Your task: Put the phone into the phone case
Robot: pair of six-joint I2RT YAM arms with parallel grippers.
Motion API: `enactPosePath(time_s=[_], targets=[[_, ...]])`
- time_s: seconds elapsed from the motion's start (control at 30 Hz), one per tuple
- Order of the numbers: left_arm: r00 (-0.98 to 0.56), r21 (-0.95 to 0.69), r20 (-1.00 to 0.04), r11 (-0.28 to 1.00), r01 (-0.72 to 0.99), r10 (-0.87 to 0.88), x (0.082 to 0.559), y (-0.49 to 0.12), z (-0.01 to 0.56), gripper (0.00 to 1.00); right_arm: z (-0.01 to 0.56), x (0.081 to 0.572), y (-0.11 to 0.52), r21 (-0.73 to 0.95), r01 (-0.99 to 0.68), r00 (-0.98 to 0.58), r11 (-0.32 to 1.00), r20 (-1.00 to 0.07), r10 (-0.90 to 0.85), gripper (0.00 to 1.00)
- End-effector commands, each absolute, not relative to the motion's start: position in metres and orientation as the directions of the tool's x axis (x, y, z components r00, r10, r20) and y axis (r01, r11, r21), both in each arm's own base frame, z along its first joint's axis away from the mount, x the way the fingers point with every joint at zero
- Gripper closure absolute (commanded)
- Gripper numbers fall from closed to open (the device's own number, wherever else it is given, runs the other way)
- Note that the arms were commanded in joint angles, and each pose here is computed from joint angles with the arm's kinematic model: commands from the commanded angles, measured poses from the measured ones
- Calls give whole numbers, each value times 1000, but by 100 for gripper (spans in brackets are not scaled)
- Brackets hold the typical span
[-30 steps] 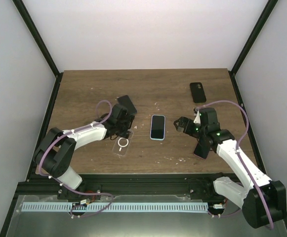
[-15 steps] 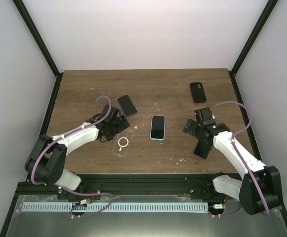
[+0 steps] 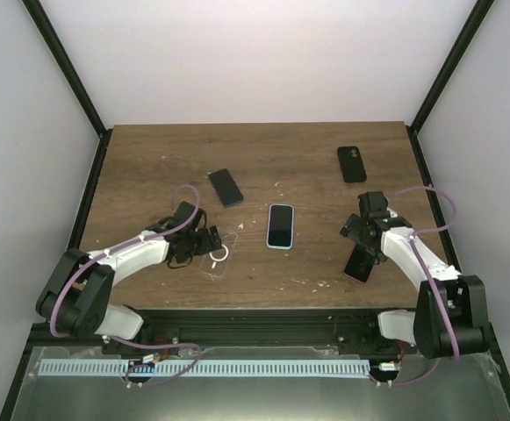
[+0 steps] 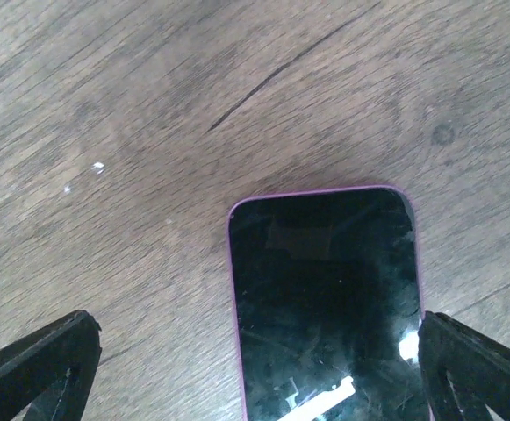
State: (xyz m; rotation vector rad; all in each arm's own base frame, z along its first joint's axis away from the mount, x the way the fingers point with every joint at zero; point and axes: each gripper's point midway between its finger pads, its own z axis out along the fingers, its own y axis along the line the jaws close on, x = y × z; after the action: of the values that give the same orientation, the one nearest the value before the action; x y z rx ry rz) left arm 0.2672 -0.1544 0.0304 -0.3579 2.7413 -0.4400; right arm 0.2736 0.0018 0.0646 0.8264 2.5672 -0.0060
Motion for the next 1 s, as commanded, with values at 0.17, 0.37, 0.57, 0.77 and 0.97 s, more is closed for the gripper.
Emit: enactPosePath(time_s=[0.17,0.37,0.57,0.77,0.97], targets=[[-927,-406,-261,902,-149,-271,246,-158,31,2,39,282,-23,158,599,-691,785,-393,607,0],[-929,-573,-200,807,-146,-310,233,-180,40,3,31,288,-14,206,559,-709,804,-384,591,0],[-930,-606,-192,783,-138,-313,228,-184,47,4,35,302,27,381,340,-792,860,-377,480,0],[-926,-625,-175,765,-158,-334,226,-185,45,5,38,307,62,509,177,-854,842,-346,389,0],[-929,-654,-134,735,-178,-345,220,-191,44,5,47,301,95,606,52,-890,793,-333,312,1]])
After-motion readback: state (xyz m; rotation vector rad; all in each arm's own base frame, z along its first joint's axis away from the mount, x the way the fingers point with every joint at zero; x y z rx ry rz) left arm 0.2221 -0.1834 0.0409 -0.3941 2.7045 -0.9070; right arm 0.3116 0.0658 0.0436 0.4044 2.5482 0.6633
